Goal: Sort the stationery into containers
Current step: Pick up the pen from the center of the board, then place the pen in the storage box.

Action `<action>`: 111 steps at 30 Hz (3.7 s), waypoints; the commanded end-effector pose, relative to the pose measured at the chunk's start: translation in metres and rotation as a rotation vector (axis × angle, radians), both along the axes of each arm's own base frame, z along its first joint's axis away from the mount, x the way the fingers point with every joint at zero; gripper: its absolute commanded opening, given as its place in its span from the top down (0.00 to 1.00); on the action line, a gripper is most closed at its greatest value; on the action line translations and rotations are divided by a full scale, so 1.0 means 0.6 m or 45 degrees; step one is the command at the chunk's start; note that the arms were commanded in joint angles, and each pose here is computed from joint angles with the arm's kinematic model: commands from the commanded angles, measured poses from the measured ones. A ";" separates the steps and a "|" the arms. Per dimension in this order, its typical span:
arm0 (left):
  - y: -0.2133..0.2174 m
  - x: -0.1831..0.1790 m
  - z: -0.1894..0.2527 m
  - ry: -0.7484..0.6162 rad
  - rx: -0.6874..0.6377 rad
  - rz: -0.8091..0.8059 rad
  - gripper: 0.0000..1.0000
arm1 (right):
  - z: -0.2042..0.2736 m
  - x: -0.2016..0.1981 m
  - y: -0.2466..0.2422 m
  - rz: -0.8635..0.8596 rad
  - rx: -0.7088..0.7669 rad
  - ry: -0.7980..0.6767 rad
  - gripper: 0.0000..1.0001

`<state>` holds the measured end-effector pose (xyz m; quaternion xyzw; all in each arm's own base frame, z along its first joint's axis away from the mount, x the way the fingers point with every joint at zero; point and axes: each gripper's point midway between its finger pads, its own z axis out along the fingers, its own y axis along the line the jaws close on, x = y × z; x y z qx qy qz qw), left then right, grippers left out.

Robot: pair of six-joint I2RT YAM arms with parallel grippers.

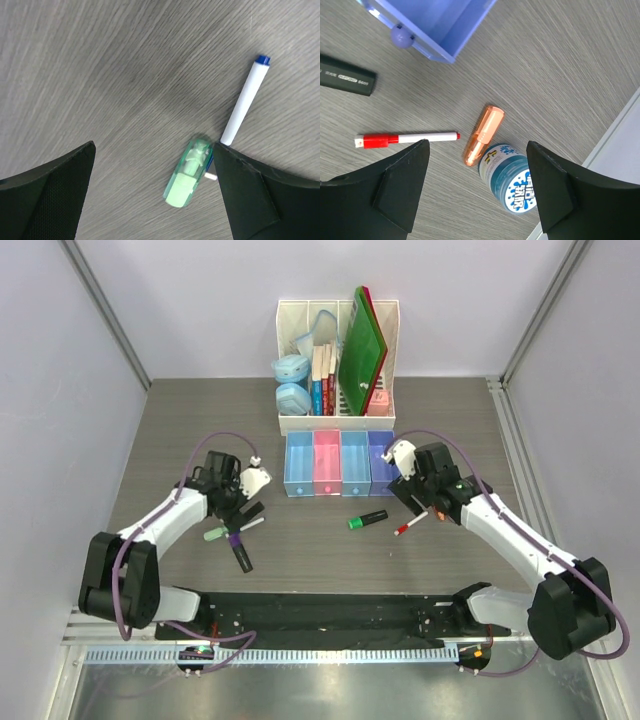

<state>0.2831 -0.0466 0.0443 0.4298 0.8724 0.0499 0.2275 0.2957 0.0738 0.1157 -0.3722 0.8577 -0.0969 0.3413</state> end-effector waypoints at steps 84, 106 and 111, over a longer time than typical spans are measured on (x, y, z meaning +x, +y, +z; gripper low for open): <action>-0.335 0.257 0.154 0.021 -1.205 0.140 1.00 | 0.030 0.031 0.004 -0.081 0.149 -0.120 0.17; -0.333 0.250 0.161 0.047 -1.153 0.154 0.40 | -0.073 0.042 -0.011 -0.157 0.043 0.078 0.17; -0.332 0.232 0.199 0.025 -1.175 0.107 0.35 | -0.079 0.046 -0.030 -0.244 0.055 0.098 0.18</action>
